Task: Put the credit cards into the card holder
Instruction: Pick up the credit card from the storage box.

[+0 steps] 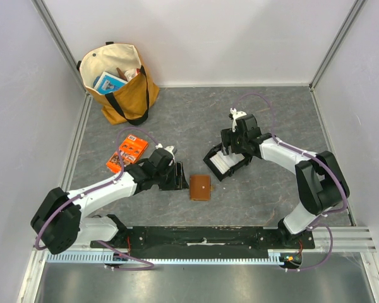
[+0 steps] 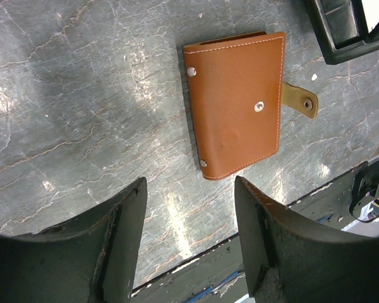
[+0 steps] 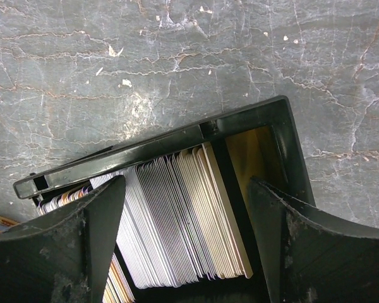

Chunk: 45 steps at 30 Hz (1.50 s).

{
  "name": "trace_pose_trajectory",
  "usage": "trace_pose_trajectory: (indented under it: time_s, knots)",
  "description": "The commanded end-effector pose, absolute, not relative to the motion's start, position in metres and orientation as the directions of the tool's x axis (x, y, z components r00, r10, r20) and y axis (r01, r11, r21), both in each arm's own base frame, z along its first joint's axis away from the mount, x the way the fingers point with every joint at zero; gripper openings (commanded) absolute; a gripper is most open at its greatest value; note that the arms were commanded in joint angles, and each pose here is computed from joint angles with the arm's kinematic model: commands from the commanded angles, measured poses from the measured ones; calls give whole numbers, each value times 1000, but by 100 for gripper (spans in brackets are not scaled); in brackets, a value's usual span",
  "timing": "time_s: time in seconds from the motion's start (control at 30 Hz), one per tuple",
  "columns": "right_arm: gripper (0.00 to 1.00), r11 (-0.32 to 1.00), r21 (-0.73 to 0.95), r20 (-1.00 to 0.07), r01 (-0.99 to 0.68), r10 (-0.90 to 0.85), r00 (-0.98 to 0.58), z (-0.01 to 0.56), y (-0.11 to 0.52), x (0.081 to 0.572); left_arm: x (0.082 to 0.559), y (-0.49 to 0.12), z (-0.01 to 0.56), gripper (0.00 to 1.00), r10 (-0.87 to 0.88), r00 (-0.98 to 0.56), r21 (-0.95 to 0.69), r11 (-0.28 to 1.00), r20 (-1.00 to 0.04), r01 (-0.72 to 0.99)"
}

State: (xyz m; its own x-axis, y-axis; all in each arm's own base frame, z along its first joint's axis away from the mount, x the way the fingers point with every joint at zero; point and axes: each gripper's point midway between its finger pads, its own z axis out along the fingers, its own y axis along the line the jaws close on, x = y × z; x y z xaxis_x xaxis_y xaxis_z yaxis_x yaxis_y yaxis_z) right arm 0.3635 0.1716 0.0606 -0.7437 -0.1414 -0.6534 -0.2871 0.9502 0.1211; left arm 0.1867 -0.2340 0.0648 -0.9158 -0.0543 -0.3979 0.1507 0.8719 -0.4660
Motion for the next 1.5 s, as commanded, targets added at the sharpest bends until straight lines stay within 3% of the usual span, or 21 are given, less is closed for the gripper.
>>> trace_pose_trajectory:
  time_s: [0.0,0.37,1.47]
  knots:
    - [80,938,165,-646,-305,-131,-752,62,173,354,193,-241,72,64,-29,-902,-471,860,-431,197]
    - [55,937,189,-640,-294,-110,-761,65,168,352,191,-241,71,64,-33,-906,-478,857,-422,192]
    - [35,914,292,-637,-283,-35,-770,78,160,355,191,-244,64,64,-23,-913,-478,857,-407,191]
